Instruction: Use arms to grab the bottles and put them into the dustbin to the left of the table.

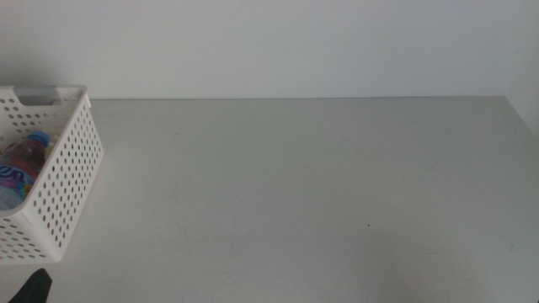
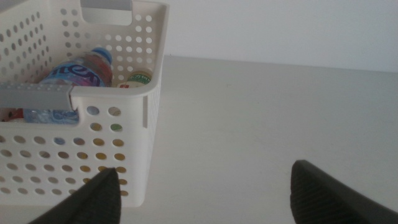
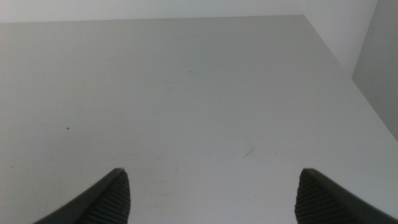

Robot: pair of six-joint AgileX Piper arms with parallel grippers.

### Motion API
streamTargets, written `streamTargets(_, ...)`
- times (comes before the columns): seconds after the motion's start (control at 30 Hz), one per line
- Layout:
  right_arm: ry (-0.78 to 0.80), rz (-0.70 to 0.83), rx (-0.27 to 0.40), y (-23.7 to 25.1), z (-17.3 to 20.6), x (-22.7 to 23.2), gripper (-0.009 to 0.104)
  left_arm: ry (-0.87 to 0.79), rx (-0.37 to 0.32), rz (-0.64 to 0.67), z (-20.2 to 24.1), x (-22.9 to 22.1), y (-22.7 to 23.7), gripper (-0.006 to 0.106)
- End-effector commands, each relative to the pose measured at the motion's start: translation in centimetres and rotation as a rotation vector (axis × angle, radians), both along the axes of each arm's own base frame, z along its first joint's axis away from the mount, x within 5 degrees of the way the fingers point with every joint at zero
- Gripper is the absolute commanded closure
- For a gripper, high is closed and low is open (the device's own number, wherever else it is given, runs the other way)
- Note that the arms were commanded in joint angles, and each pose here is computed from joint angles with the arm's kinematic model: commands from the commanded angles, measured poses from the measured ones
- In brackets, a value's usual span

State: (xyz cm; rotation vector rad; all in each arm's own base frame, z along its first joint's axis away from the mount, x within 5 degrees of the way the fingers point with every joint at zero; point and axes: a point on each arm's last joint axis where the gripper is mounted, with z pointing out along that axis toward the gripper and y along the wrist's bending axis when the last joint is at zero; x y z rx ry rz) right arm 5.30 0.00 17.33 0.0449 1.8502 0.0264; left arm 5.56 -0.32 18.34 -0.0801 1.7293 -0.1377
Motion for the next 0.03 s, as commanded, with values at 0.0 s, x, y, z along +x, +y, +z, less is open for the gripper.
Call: streamTargets(0.0,-0.089,-0.006,-0.023,-0.08,0.87,-0.01,0.027,-0.1,-0.029,0.008,0.76,-0.1,0.04,0.007)
